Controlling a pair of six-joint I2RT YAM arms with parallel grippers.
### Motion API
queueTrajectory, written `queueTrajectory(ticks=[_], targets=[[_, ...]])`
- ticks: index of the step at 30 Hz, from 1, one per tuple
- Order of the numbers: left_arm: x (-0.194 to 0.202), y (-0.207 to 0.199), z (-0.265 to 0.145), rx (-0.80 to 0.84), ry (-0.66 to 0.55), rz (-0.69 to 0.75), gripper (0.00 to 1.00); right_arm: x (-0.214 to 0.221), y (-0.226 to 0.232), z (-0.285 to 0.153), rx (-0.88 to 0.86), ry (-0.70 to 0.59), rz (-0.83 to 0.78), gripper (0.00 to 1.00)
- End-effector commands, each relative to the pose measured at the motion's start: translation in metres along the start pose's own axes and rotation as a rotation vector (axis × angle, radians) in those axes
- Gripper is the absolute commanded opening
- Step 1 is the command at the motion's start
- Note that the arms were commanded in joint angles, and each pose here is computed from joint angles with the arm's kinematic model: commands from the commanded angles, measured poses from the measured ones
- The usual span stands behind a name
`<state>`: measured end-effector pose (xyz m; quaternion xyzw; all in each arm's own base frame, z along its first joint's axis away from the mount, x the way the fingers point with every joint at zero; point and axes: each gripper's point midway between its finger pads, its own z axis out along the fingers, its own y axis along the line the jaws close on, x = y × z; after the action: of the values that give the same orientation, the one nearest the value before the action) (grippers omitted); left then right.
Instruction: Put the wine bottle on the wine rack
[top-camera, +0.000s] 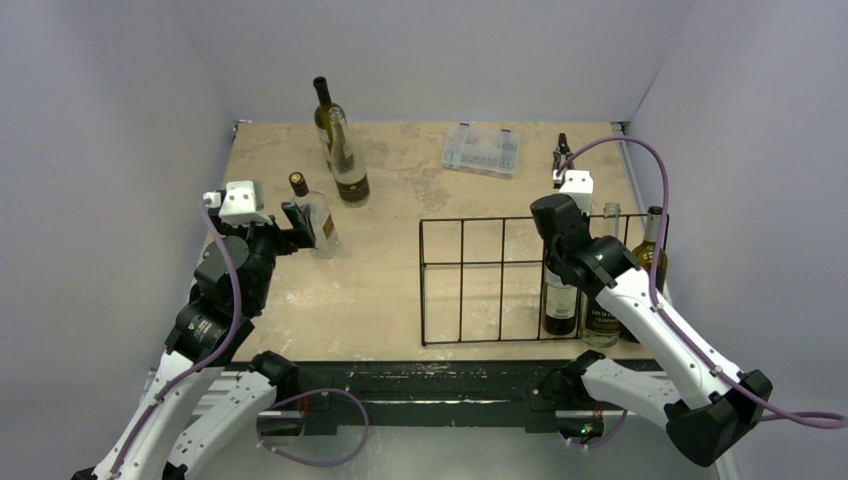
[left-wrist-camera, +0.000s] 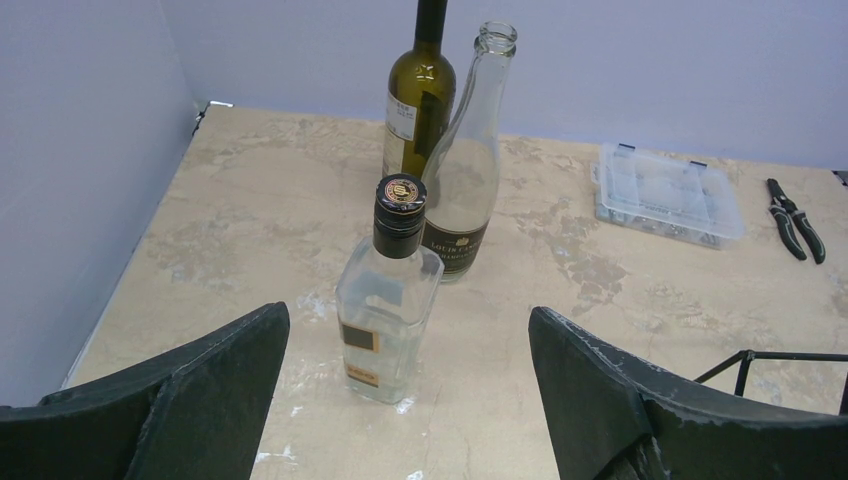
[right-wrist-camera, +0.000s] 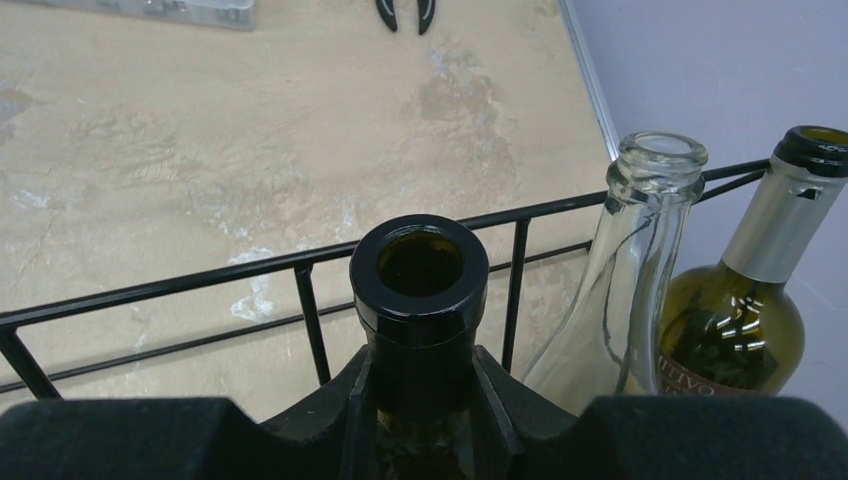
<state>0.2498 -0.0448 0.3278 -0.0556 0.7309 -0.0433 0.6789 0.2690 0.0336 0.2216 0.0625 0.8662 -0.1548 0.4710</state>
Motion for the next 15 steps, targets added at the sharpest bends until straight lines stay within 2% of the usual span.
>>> queueTrajectory(ticks=[1, 11, 14, 15], targets=[[-0.018, -0.006, -0.004, 0.028, -0.034, -0.033, 0.89, 0.002, 0.013, -0.007, -0.064, 0.051, 0.052, 0.0], [-0.02, -0.005, -0.005, 0.026, -0.039, -0.035, 0.89, 0.018, 0.021, 0.006, -0.065, 0.091, 0.045, 0.0], [-0.019, -0.005, -0.005, 0.026, -0.038, -0.035, 0.89, 0.022, 0.024, 0.011, -0.065, 0.094, 0.047, 0.07], [-0.019, -0.005, -0.005, 0.026, -0.038, -0.035, 0.89, 0.024, 0.024, 0.013, -0.059, 0.098, 0.041, 0.12]])
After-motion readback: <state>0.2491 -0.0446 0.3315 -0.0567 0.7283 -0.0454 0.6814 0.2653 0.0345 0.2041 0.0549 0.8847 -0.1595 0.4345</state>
